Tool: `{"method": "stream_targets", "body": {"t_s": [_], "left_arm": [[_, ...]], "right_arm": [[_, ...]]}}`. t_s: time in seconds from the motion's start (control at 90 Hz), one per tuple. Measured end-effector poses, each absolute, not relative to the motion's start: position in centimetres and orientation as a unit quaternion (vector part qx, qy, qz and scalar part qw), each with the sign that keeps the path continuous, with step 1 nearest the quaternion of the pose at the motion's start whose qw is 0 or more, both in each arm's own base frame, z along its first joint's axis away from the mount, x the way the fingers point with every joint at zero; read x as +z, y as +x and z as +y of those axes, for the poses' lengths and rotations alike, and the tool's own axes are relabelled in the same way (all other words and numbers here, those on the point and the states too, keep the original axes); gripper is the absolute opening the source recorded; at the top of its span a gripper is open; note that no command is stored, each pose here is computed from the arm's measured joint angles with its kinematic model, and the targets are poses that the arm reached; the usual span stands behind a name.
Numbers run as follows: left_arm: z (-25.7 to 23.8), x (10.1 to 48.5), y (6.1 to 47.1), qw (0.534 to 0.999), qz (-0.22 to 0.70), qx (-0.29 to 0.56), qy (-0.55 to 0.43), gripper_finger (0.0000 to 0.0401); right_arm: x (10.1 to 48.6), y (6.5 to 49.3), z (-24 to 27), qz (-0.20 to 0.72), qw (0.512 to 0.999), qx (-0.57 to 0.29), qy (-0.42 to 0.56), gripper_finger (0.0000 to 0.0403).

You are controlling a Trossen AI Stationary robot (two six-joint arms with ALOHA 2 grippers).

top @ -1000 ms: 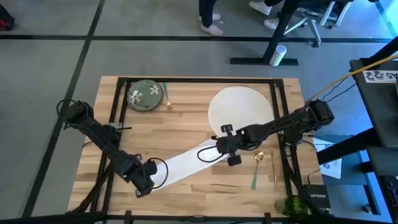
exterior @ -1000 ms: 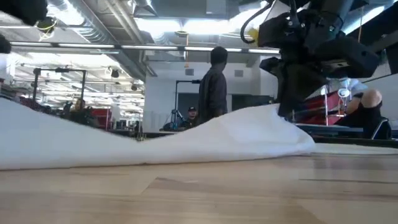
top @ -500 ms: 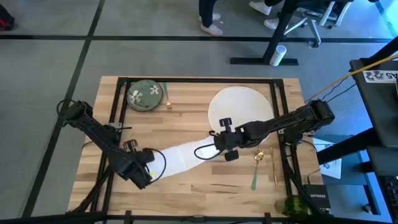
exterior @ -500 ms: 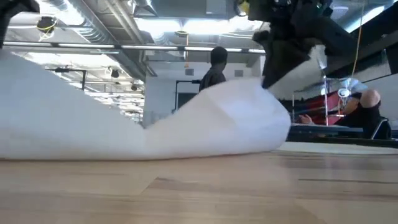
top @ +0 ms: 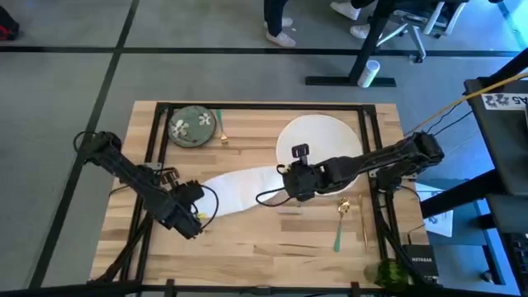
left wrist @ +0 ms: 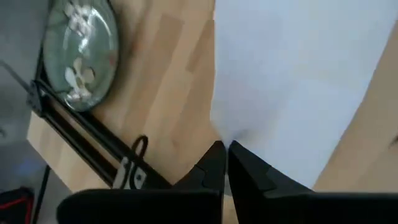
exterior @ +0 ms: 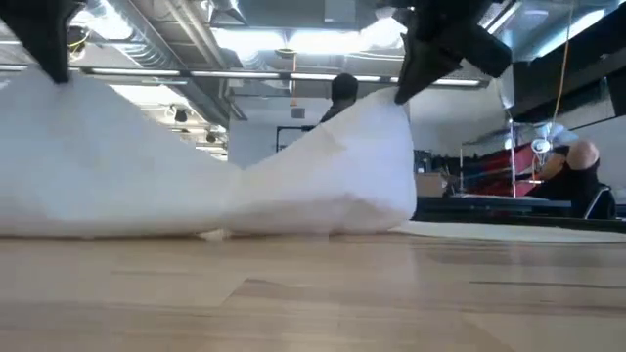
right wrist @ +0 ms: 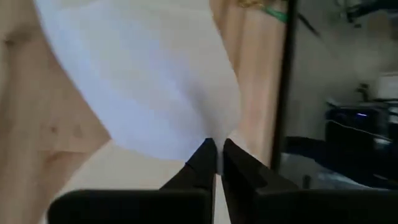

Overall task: Set table place
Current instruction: Fold the white table napkin

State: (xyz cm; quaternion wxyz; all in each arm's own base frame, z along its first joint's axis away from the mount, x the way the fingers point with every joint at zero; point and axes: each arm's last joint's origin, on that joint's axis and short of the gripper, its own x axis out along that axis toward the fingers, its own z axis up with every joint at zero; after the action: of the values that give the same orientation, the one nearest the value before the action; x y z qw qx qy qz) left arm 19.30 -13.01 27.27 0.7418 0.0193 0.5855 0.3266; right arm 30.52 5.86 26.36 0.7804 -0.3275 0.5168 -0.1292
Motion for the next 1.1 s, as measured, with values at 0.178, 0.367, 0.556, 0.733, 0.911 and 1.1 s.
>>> {"method": "stream_targets", "body": {"t_s": [0.178, 0.367, 0.556, 0.733, 0.911, 1.1], "left_arm": [[-12.5, 28.0, 19.2, 0.767, 0.545, 0.337, 0.032, 0.0000], [-12.5, 28.2, 19.3, 0.779, 0.526, 0.337, 0.057, 0.0000], [-12.3, 28.4, 19.5, 0.794, 0.491, 0.349, 0.082, 0.0000], [-12.3, 28.4, 19.6, 0.797, 0.483, 0.349, 0.094, 0.0000], [-11.7, 28.5, 19.9, 0.795, 0.479, 0.358, 0.103, 0.0000], [-10.7, 28.6, 20.5, 0.787, 0.478, 0.368, 0.127, 0.0000]], "right_arm": [[26.8, 30.3, 5.6, 0.511, 0.767, -0.166, -0.351, 0.0001], [27.1, 30.1, 6.3, 0.490, 0.749, -0.212, -0.393, 0.0001], [27.4, 29.5, 8.0, 0.456, 0.726, -0.249, -0.450, 0.0001], [27.4, 28.7, 9.5, 0.438, 0.728, -0.259, -0.458, 0.0001], [27.1, 27.7, 9.0, 0.457, 0.724, -0.277, -0.438, 0.0001], [27.2, 26.9, 9.0, 0.451, 0.714, -0.305, -0.440, 0.0001]]}}
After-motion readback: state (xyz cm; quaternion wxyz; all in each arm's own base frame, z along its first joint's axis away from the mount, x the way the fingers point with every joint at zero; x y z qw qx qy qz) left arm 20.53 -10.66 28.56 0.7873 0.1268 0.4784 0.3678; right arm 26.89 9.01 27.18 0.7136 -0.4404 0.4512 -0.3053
